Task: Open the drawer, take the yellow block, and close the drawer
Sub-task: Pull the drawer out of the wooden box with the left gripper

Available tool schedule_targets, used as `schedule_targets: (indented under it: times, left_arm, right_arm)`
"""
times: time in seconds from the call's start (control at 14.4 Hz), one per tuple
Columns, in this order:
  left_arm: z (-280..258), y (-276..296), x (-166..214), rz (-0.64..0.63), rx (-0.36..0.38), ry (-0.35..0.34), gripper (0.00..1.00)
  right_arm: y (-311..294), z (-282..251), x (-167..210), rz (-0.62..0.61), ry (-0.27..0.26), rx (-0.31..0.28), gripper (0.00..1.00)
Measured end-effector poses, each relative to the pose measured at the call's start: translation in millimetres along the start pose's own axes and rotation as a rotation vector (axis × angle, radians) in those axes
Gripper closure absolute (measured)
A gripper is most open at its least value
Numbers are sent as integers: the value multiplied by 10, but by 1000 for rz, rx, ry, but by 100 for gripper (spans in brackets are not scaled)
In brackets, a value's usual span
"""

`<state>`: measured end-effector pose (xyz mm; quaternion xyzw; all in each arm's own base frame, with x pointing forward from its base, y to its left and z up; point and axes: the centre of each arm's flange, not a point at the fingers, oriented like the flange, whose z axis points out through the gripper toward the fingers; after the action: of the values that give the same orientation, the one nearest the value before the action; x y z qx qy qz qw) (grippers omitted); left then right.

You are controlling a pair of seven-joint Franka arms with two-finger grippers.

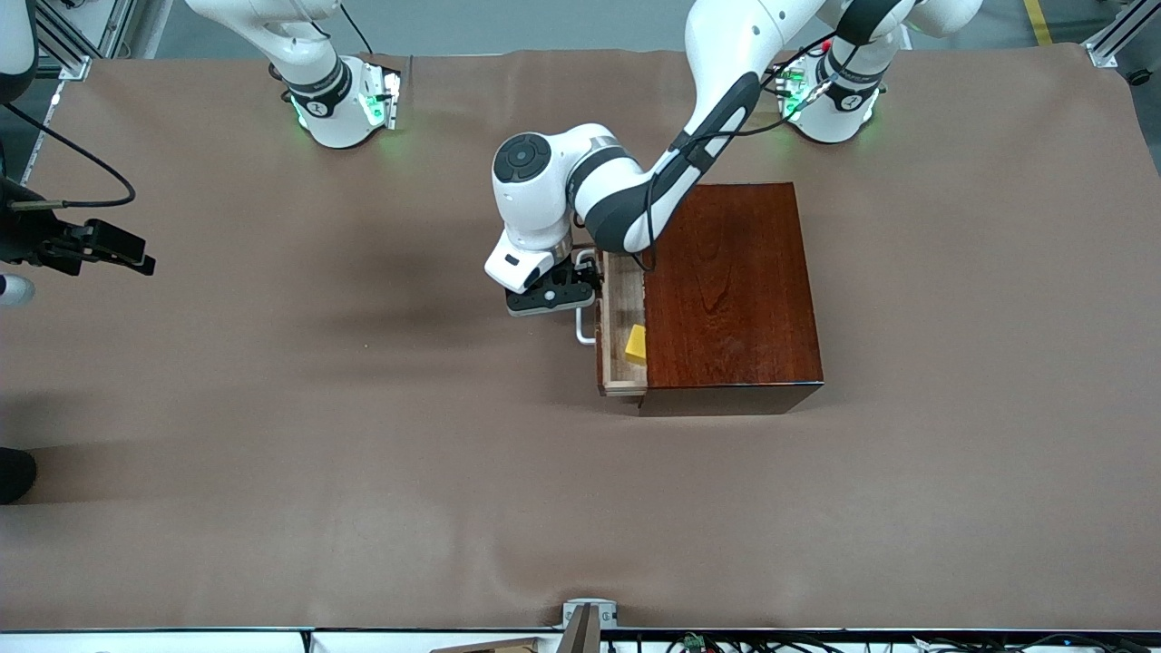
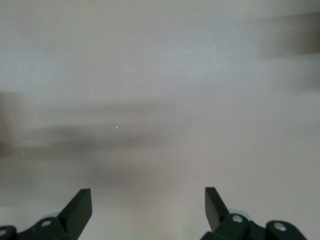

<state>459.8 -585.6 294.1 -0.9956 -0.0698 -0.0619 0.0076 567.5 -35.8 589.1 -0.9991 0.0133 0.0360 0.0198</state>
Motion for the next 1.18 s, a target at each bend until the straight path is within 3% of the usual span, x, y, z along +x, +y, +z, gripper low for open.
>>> schedule_targets:
  times: [0.42,1.18]
  left_arm:
    - [-63,163,-71,9,-105,26,0]
    - [-75,219,-105,26,-153,45,0]
  right_arm:
    - [0,0,0,0,0,0,0]
    - [-1,0,0,0,0,0,0]
